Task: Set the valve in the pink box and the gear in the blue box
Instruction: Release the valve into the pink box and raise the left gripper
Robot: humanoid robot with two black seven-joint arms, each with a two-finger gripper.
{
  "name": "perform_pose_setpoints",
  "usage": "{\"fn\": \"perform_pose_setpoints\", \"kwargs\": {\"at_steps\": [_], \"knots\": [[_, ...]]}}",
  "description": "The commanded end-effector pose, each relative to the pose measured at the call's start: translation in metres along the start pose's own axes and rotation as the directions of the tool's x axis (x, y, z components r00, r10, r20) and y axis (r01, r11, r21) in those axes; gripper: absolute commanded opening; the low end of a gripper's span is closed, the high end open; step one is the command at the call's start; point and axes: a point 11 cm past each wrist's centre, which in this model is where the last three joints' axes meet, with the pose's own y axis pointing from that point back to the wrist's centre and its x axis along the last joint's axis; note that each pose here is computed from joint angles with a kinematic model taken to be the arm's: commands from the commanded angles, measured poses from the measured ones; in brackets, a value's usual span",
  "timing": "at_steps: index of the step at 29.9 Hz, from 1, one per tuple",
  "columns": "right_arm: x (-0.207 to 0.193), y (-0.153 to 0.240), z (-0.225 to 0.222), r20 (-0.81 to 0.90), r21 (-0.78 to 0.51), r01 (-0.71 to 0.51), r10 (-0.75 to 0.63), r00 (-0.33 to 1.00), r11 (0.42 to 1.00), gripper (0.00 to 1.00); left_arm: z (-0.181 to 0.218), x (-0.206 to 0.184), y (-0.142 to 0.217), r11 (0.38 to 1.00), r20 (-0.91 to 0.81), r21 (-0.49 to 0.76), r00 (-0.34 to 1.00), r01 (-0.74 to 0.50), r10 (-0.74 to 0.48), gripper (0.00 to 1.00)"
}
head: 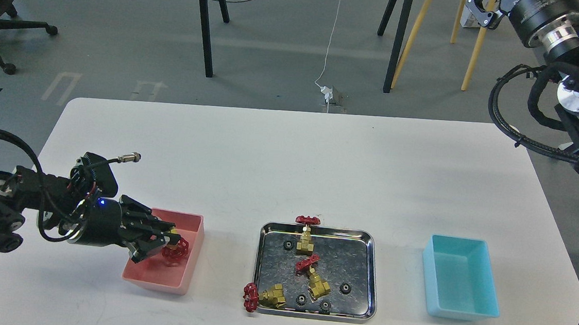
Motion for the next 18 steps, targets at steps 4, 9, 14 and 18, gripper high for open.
{"fn": "perform_pose_setpoints", "kwargs": {"at_steps": [4, 9, 14, 18], "knots": [[0.003, 0.003, 0.004, 0.004, -0.006, -0.006, 0.006, 1.000, 1.000, 1.00, 0.000, 0.006, -0.003, 1.000, 0.003, -0.001, 1.000, -0.022, 0.022, 0.32], [0.004, 0.004, 0.007, 0.004, -0.012, -0.008, 0.008, 1.000, 1.000, 1.00, 0.001, 0.008, -0.003, 0.999, -0.004, -0.003, 0.999, -0.035, 0.035, 0.48], [0.003, 0.005, 0.009, -0.006, -0.022, -0.002, 0.001, 1.000, 1.000, 1.00, 0.001, 0.014, 0.000, 0.998, -0.023, 0.005, 0.998, -0.066, 0.066, 0.67], [-0.009, 0.003, 0.025, -0.090, -0.121, 0.045, -0.056, 0.994, 0.992, 1.00, -0.009, 0.037, 0.019, 0.974, -0.080, 0.061, 0.972, -0.216, 0.221, 0.74]]}}
